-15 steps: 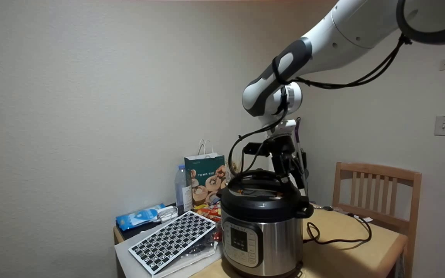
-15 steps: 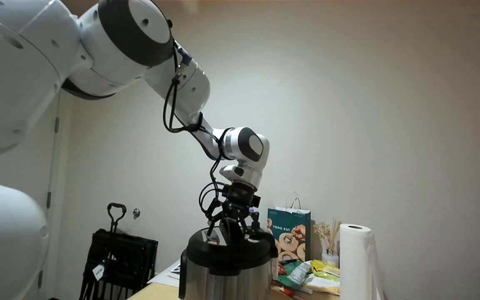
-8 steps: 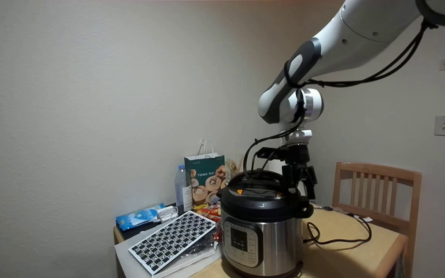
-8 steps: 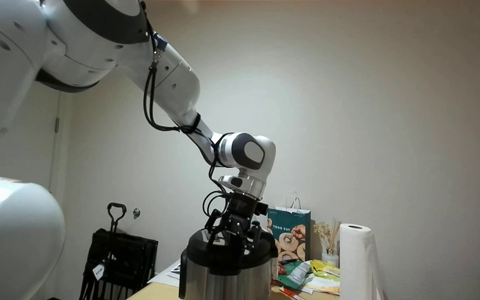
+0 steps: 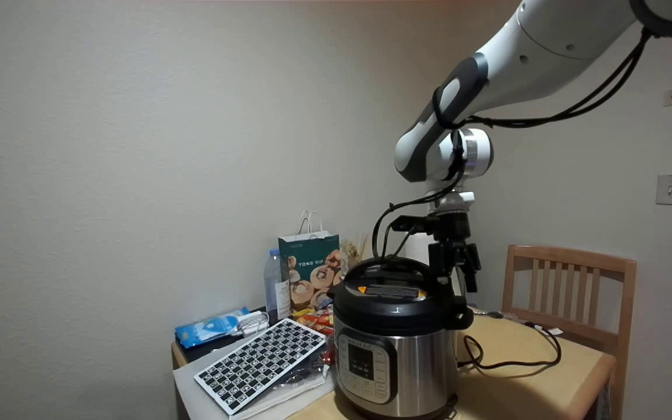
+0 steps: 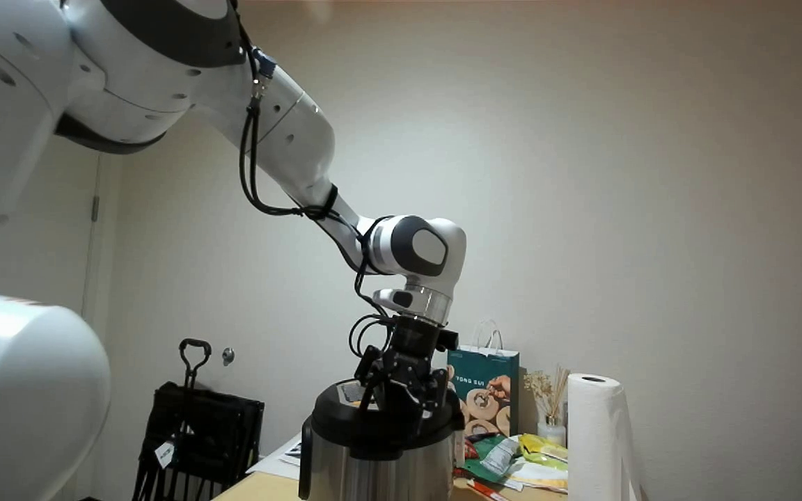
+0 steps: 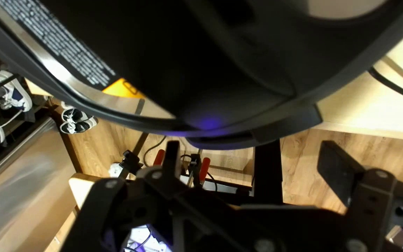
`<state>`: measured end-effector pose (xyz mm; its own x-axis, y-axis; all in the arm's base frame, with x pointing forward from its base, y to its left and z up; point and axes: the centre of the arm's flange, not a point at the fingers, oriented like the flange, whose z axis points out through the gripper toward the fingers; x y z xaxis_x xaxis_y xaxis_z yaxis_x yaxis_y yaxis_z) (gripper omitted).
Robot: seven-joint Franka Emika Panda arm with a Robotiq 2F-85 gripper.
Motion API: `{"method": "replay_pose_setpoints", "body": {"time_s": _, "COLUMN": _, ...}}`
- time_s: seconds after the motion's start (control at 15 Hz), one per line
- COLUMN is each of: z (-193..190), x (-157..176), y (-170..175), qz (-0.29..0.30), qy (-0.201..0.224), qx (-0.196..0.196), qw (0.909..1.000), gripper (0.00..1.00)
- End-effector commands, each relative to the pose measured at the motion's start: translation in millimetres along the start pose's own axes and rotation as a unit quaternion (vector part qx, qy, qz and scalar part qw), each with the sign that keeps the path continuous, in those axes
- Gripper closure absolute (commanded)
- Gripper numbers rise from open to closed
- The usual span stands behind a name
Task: Turn the lid of the cooker clockwise
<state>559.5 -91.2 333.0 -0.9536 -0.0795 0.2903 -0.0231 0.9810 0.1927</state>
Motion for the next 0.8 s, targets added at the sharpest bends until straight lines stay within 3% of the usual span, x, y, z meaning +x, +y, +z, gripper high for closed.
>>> {"method": "replay_pose_setpoints", "body": {"time_s": 0.0, "z": -8, "x": 25, "y": -7, "qz": 0.026, "qy": -0.036, "qx": 0.0, "qw": 0.999, "gripper": 0.0}}
{"method": "replay_pose_setpoints", "body": {"time_s": 0.13, "z": -11, "x": 11, "y": -14, "qz": 0.019, "qy": -0.015, "qx": 0.008, "qw": 0.9997, "gripper": 0.0}}
{"method": "replay_pose_setpoints", "body": {"time_s": 0.4, "z": -11, "x": 15, "y": -18, "qz": 0.025, "qy": -0.014, "qx": 0.008, "qw": 0.9996, "gripper": 0.0}}
{"method": "replay_pose_setpoints", "body": {"time_s": 0.73, "z": -4, "x": -4, "y": -11, "qz": -0.043, "qy": 0.001, "qx": 0.024, "qw": 0.9988, "gripper": 0.0}}
